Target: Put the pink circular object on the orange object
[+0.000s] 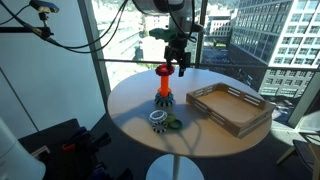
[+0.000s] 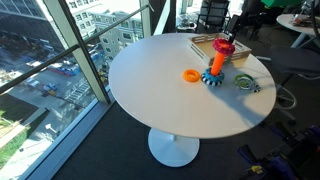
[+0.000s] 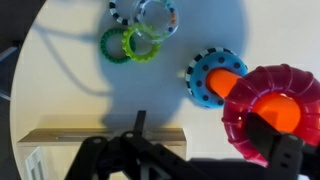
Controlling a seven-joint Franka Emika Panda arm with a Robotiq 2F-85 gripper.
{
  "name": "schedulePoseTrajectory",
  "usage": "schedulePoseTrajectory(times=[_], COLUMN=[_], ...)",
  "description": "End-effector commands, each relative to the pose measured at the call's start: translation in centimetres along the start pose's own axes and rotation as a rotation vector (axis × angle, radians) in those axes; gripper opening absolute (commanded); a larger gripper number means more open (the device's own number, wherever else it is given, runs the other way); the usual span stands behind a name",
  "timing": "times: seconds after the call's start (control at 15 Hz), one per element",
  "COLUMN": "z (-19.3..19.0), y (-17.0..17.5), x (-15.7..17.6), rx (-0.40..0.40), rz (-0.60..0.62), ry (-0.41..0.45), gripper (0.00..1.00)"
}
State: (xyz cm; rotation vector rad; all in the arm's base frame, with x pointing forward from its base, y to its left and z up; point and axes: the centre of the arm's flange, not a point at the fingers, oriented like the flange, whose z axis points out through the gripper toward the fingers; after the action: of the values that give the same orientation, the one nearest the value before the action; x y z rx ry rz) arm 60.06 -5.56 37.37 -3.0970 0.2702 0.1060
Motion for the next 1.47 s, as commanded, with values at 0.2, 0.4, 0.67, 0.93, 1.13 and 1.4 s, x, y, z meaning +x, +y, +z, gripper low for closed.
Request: schedulePoseTrajectory(times=[0.2, 0.4, 0.67, 0.93, 1.13, 1.4], z=[-1.1, -2.5, -3.9, -3.8, -3.6, -3.2], y=[-0.5, -1.2, -2.1, -2.2, -2.2, -2.2], x=[-0.2, -0.8, -0.6, 0.1, 0.5, 1.0], rx=[0.020, 0.027, 0.016, 0.016, 0.016, 0.017], rz=[-0.013, -0.030, -0.030, -0.028, -0.031, -0.034], ry=[0.018, 0.037, 0.065, 0.069, 0.073, 0.085], gripper=[1.00, 1.00, 1.00, 1.00, 1.00, 1.00])
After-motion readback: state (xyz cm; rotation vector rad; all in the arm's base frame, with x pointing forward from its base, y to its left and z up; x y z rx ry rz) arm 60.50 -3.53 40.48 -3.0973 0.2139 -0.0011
